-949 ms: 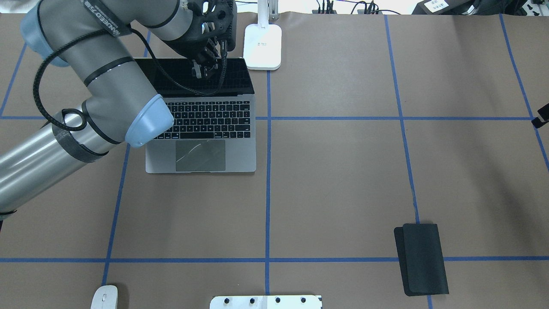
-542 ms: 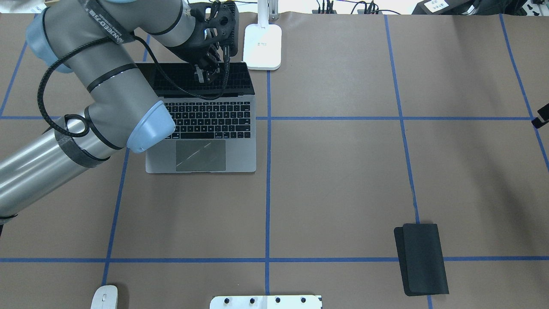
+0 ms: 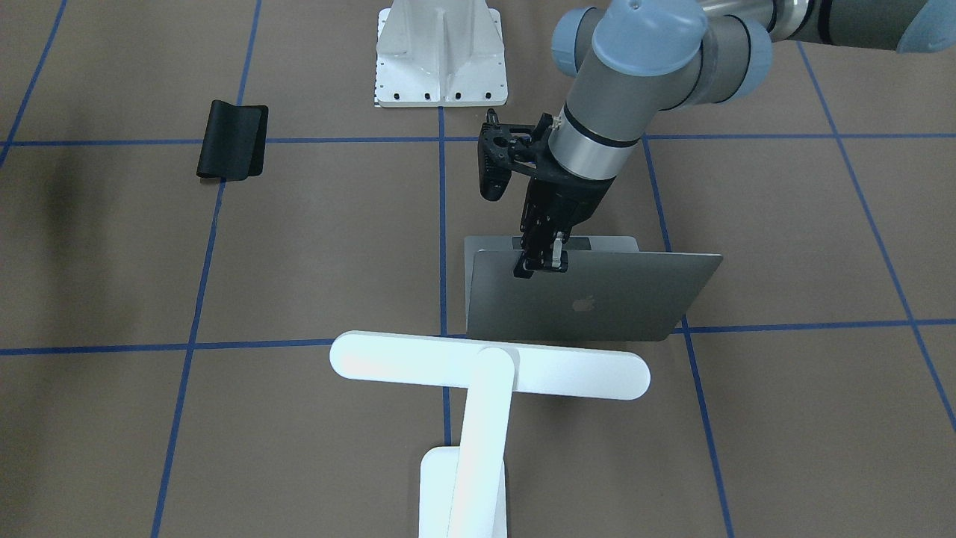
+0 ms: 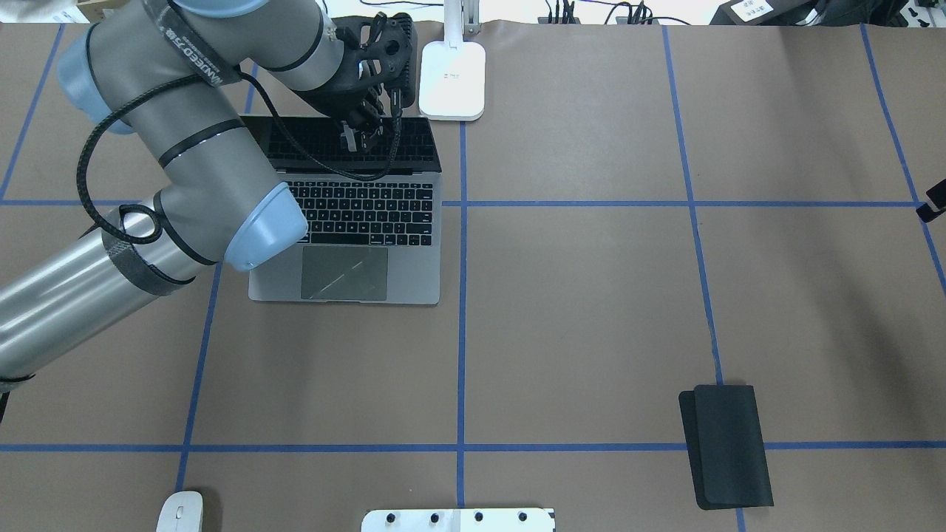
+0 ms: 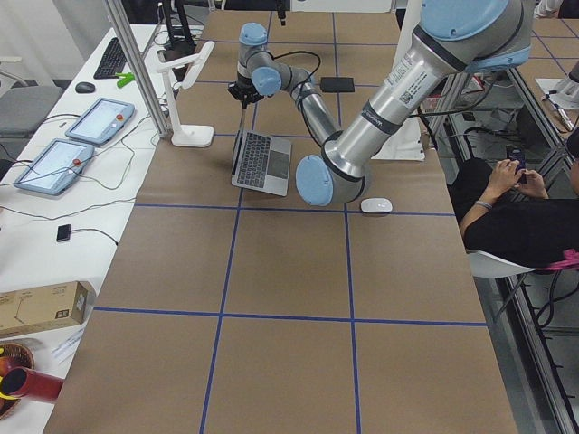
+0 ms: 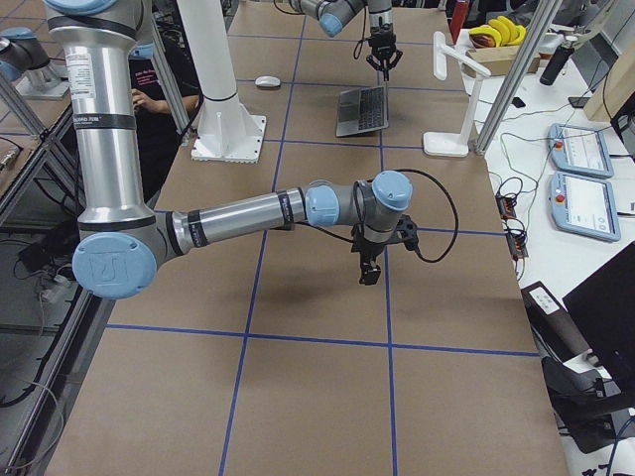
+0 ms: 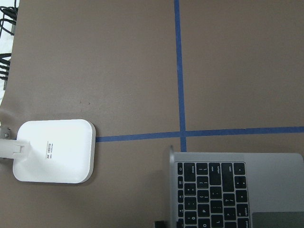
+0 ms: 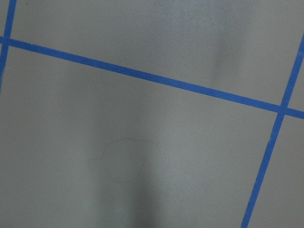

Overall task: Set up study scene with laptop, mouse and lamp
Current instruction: 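Push the laptop lid open with the left gripper, then withdraw, then reach the right gripper down to the dark grey mouse pad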

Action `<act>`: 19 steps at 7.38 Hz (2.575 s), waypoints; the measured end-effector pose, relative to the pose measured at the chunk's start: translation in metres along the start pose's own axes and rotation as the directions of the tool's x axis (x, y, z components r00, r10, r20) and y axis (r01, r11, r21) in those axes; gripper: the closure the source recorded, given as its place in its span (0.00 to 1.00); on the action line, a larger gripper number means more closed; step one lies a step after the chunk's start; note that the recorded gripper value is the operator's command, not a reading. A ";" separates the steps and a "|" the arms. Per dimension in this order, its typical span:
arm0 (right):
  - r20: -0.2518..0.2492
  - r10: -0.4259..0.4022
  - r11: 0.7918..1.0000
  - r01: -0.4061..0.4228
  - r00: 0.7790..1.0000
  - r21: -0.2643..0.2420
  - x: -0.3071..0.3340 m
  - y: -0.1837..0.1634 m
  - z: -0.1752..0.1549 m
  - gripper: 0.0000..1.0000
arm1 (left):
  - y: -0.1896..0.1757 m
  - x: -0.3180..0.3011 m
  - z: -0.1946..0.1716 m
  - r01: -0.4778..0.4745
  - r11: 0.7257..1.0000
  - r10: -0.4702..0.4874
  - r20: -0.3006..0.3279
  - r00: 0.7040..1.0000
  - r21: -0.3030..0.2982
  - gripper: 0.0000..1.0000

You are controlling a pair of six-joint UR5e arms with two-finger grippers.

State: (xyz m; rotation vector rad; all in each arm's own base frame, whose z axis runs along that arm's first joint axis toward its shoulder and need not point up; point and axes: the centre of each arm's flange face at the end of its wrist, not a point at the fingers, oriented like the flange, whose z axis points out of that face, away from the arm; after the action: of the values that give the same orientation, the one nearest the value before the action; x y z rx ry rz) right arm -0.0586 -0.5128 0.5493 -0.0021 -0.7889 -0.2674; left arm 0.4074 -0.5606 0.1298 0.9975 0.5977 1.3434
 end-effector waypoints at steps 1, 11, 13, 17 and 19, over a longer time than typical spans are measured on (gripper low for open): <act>0.000 0.000 1.000 0.000 1.000 0.000 0.000 0.000 0.000 0.01 | 0.000 0.000 0.000 0.000 1.000 0.000 -0.001 1.000 -0.001 0.65; 0.003 -0.038 0.998 0.038 0.999 0.047 -0.030 -0.006 -0.023 0.03 | 0.139 0.016 -0.056 0.327 0.943 -0.328 0.002 0.945 -0.056 0.00; 0.077 -0.046 0.999 0.044 0.996 0.021 -0.081 0.021 -0.014 0.09 | 0.240 0.034 -0.083 0.529 0.840 -0.535 -0.016 0.845 -0.116 0.00; 0.173 0.070 0.996 -0.079 0.982 0.047 -0.189 0.078 0.048 0.09 | 0.362 0.080 -0.088 0.890 0.403 -0.896 0.106 0.431 -0.213 0.00; 0.202 0.099 0.994 -0.107 0.974 0.028 -0.211 0.102 0.078 0.09 | 0.391 0.100 -0.083 0.949 0.224 -0.953 0.155 0.261 -0.221 0.00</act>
State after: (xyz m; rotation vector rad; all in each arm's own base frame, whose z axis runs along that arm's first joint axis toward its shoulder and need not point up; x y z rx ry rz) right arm -0.2311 -0.3563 0.4666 -0.0340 -0.9909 -0.1546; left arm 0.1547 -0.4704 0.4424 0.1903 0.8123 0.2354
